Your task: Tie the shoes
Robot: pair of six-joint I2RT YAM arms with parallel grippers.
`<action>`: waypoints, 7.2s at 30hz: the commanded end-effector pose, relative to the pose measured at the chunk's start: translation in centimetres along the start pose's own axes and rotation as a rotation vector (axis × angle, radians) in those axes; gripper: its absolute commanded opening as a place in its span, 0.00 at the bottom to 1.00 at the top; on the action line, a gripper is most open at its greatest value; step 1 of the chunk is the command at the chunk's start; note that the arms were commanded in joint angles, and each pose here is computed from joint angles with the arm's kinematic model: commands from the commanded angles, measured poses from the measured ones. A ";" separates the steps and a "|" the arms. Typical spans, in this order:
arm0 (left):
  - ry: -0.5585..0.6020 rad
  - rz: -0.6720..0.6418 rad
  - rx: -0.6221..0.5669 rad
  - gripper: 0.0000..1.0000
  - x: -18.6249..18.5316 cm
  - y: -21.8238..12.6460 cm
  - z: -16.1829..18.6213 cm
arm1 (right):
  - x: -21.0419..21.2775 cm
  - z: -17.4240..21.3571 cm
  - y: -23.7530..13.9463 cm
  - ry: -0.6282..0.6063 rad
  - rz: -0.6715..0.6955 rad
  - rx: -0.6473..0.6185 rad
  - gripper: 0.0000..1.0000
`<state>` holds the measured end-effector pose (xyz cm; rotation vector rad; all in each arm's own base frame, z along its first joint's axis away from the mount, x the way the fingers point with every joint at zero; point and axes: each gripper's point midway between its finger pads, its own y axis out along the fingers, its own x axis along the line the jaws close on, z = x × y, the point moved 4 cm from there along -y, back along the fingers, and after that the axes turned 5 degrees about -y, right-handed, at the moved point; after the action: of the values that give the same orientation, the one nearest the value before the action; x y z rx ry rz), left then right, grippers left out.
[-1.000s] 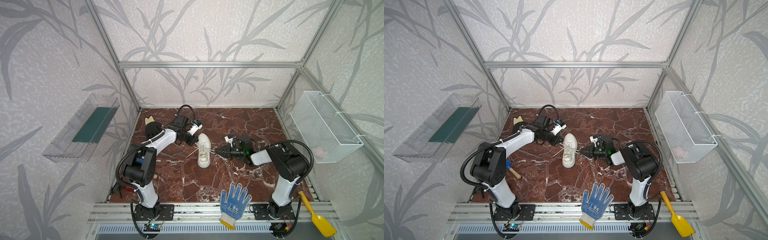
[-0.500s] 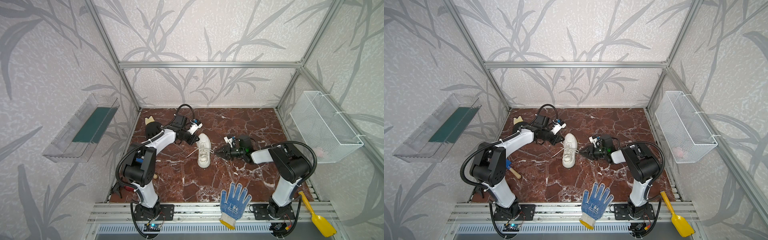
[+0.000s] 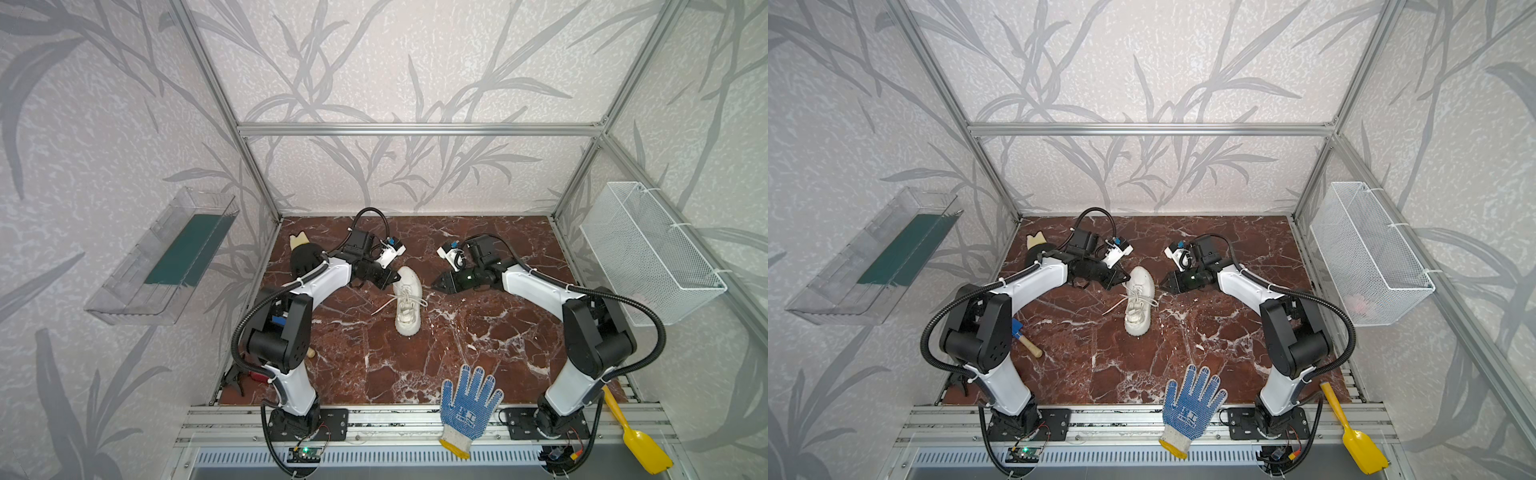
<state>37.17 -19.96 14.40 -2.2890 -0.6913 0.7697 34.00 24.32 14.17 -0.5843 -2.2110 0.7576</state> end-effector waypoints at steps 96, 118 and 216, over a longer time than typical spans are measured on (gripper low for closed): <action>-0.087 -0.087 -0.060 0.00 2.5 -0.7 0.8 | 2.4 2.4 3.6 -0.255 0.006 0.174 0.00; -0.241 -0.242 -0.079 0.00 6.0 -1.6 1.4 | 0.4 5.4 1.9 -0.069 0.128 0.146 0.00; -0.284 -0.238 -0.027 0.00 5.9 -2.2 2.2 | -0.4 4.8 3.4 -0.136 0.146 0.303 0.00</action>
<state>38.22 -16.13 11.56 -2.1238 -0.9631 1.0151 32.43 27.59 9.86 -0.5002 -2.2624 1.1093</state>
